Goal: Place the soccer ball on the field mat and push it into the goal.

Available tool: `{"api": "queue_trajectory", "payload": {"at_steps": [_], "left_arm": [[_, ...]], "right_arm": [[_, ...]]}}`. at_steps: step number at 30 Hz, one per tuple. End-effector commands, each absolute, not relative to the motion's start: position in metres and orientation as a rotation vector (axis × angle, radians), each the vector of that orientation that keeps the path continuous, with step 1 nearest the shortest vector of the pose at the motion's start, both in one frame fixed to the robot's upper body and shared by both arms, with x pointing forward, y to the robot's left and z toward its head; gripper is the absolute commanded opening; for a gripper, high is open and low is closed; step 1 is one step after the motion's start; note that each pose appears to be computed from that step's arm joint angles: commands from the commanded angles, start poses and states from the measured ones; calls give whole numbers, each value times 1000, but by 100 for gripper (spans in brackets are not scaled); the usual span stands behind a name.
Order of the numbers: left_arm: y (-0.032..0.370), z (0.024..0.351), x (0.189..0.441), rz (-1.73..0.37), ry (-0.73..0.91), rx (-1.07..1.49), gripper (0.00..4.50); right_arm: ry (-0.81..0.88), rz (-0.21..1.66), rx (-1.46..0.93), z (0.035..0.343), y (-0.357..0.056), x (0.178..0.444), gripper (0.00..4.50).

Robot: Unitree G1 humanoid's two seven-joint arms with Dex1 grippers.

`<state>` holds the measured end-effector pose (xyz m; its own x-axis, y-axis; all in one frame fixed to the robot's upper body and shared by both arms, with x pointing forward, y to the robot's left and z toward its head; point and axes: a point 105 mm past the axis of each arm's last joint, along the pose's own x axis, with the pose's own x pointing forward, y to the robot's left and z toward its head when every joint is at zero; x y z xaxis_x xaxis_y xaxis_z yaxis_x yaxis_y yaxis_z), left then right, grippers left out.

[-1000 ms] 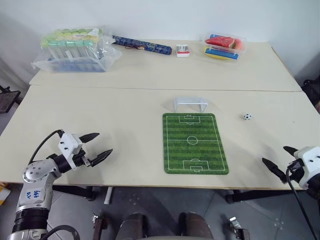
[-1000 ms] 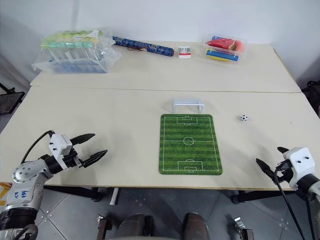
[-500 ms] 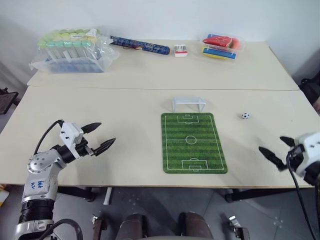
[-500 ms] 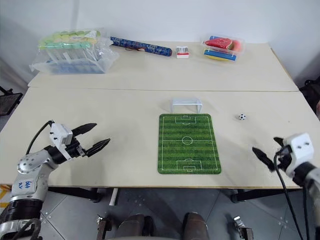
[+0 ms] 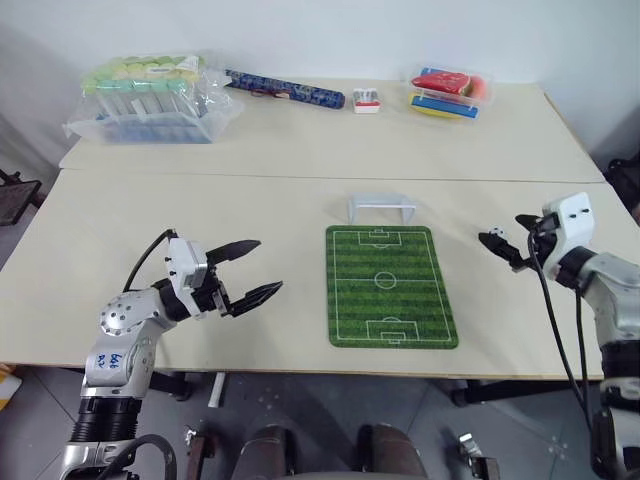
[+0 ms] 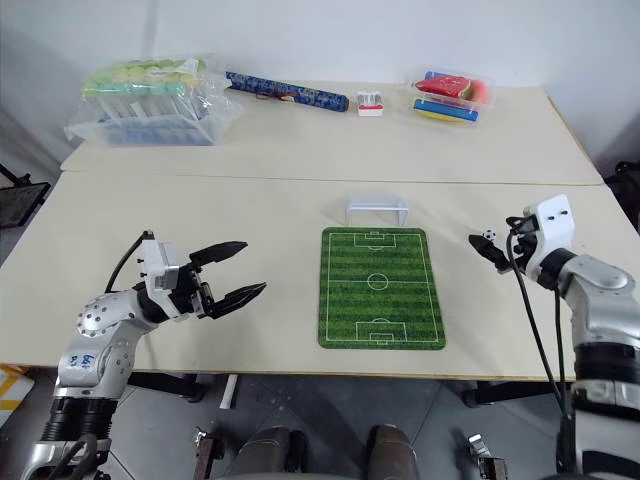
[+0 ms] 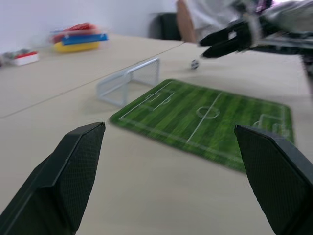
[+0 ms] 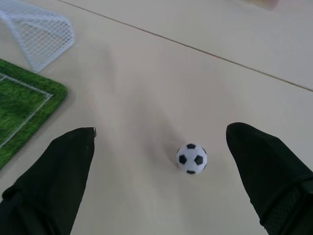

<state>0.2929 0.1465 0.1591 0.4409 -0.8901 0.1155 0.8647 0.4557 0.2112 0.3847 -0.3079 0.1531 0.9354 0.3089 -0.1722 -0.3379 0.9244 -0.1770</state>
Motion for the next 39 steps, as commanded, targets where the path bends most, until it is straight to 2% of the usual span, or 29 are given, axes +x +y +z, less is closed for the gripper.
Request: {"api": "queue_trajectory", "payload": {"at_steps": [1,9,21,25,30,33,39], "left_arm": [[128,172,285,-1166,-280,114,450],[110,173,278,-1232,-278,45,450],[120,165,272,-1269,-221,55,450],[120,164,273,-1273,-217,64,450],[119,167,274,-1275,-225,64,450],[121,168,274,-1272,-228,65,450],[130,166,274,-1260,-218,69,450]], "right_arm": [[122,297,-214,157,-313,396,449],[166,292,-158,144,-305,412,449],[210,232,-86,130,-315,410,449],[235,214,-69,124,-316,409,360],[232,205,-64,125,-317,410,192],[198,232,-82,136,-314,410,93],[103,447,-141,170,-271,398,86]]}}
